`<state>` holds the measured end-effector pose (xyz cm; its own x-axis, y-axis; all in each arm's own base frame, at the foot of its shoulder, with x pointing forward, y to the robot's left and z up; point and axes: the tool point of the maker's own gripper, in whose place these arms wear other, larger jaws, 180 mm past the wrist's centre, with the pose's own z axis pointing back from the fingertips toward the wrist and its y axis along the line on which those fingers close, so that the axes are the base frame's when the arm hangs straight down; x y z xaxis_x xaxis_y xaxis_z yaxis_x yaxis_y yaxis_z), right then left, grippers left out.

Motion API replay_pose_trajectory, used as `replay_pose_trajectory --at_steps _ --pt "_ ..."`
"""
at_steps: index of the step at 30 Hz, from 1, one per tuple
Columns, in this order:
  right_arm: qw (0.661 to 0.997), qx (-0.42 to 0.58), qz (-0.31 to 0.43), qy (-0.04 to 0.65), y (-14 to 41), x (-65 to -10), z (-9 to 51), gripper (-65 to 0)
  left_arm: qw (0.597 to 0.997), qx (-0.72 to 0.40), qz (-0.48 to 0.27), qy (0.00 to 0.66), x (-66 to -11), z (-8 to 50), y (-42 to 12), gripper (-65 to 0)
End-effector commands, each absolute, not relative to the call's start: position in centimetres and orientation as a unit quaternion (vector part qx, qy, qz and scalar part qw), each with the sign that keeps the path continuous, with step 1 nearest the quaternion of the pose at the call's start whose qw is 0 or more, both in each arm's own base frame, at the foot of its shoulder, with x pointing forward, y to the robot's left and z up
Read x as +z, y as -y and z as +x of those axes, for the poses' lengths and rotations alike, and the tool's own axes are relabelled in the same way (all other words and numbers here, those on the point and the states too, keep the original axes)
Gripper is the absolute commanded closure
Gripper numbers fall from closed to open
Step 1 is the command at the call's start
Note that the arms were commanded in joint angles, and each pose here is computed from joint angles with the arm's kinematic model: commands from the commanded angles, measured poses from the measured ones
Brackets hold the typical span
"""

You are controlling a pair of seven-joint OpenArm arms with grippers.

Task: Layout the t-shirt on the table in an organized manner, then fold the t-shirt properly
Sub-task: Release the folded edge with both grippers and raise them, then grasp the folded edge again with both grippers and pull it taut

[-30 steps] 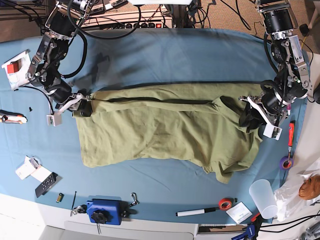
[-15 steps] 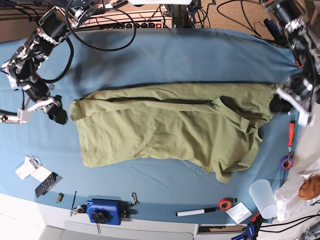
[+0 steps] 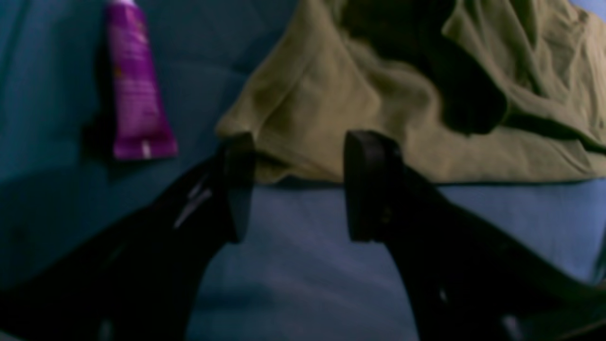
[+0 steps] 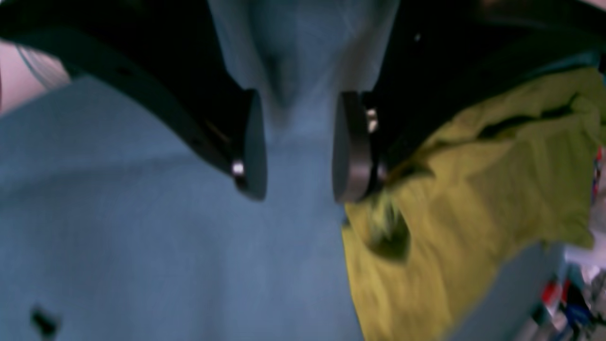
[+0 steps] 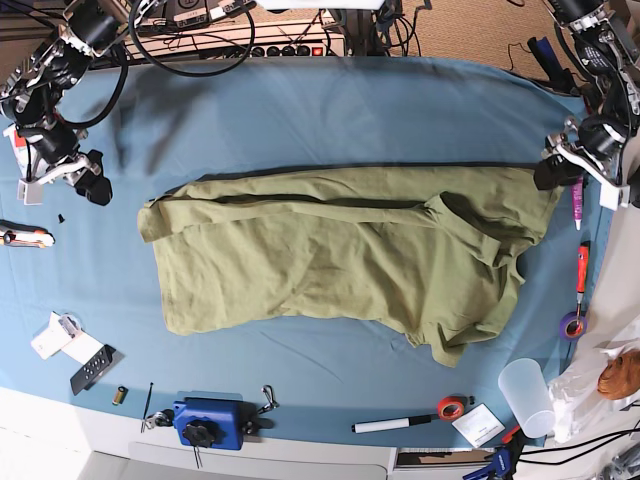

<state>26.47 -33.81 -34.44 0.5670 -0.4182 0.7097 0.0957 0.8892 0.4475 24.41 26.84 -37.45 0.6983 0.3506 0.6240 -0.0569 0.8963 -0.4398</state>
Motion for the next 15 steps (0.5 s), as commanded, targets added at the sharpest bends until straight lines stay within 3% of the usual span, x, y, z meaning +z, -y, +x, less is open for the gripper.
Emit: replay_pose_trajectory --at_steps 1,8,15 --pt "0.857 -0.137 0.176 0.465 34.5 -32.9 27.0 -23.6 0.892 0.114 -0.197 0.391 -36.6 25.1 -27.5 -31.2" --pt "0.864 -0.134 0.186 0.449 33.5 -33.8 26.7 -23.6 0.889 0.147 -0.218 0.375 -38.9 25.0 -27.7 -31.1" --pt "0.865 -0.101 0.231 0.435 28.6 -35.2 28.2 -23.6 0.880 0.142 -0.241 0.384 -38.3 25.5 -27.0 -31.1"
